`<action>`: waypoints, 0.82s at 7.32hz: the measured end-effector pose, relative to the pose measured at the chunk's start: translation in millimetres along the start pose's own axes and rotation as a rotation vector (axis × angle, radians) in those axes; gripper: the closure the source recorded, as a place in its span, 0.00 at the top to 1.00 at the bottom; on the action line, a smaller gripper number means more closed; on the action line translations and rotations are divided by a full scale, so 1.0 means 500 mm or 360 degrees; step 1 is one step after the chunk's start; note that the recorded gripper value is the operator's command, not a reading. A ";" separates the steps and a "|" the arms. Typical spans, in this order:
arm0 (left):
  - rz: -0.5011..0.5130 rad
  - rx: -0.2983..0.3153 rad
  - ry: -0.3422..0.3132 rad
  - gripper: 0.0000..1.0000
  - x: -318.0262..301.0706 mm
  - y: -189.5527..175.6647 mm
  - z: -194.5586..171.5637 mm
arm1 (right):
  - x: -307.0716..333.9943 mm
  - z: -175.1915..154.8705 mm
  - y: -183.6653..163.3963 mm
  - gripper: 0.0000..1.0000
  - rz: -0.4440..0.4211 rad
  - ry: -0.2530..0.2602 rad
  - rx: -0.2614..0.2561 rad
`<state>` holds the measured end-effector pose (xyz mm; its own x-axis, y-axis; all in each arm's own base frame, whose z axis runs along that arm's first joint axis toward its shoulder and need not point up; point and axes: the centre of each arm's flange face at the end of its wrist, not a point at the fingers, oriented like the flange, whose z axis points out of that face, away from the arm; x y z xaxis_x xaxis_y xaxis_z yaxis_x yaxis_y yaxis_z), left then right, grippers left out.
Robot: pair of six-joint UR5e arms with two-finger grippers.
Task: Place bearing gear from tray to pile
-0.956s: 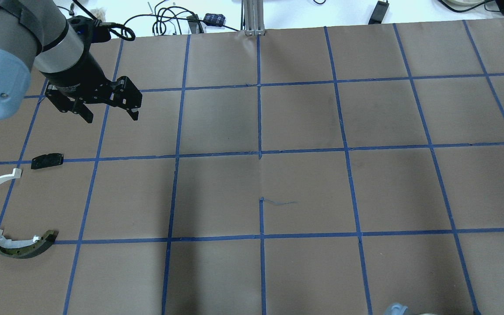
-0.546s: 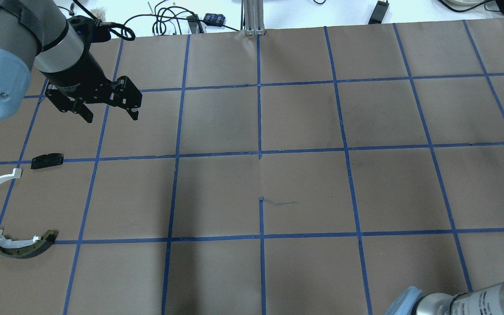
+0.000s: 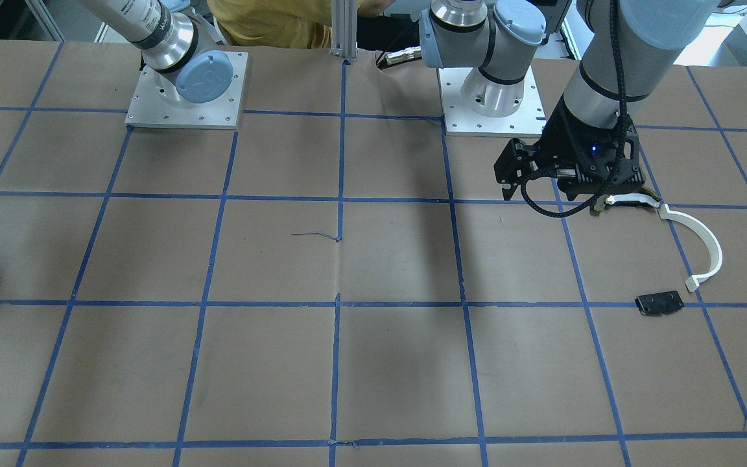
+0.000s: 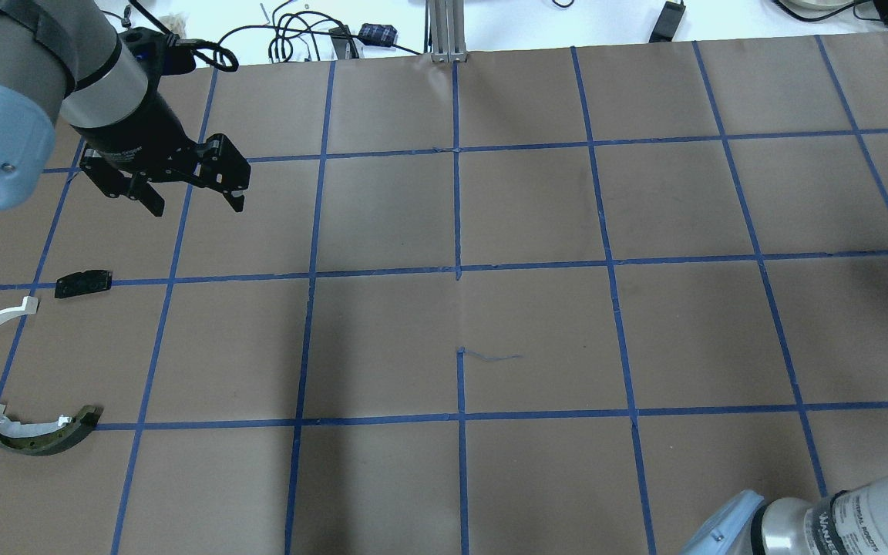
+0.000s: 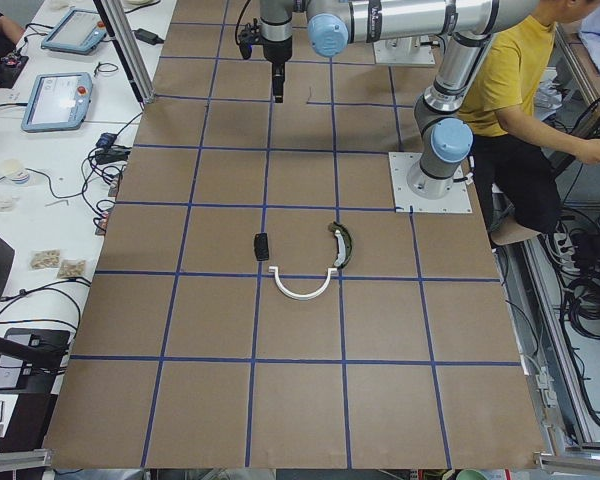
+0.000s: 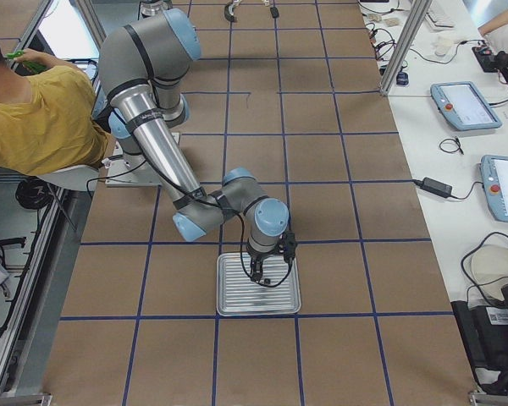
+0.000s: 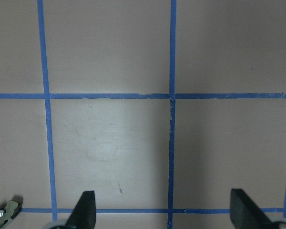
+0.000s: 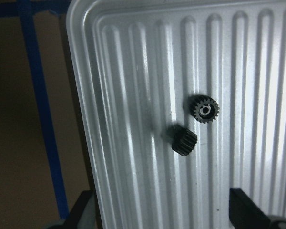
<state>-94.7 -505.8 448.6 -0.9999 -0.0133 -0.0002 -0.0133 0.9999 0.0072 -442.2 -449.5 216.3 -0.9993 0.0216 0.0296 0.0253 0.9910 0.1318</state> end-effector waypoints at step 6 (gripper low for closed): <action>0.0000 0.0000 0.0000 1.00 0.000 0.000 0.000 | 0.028 0.061 -0.026 0.88 -0.0584 0.0106 0.0057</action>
<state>-94.7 -506.0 448.4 -0.9999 -0.0133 -0.0002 -0.0133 0.9999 0.0072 -457.1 -458.2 184.7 -0.9379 -0.3432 0.0517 -0.3361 0.9353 0.1107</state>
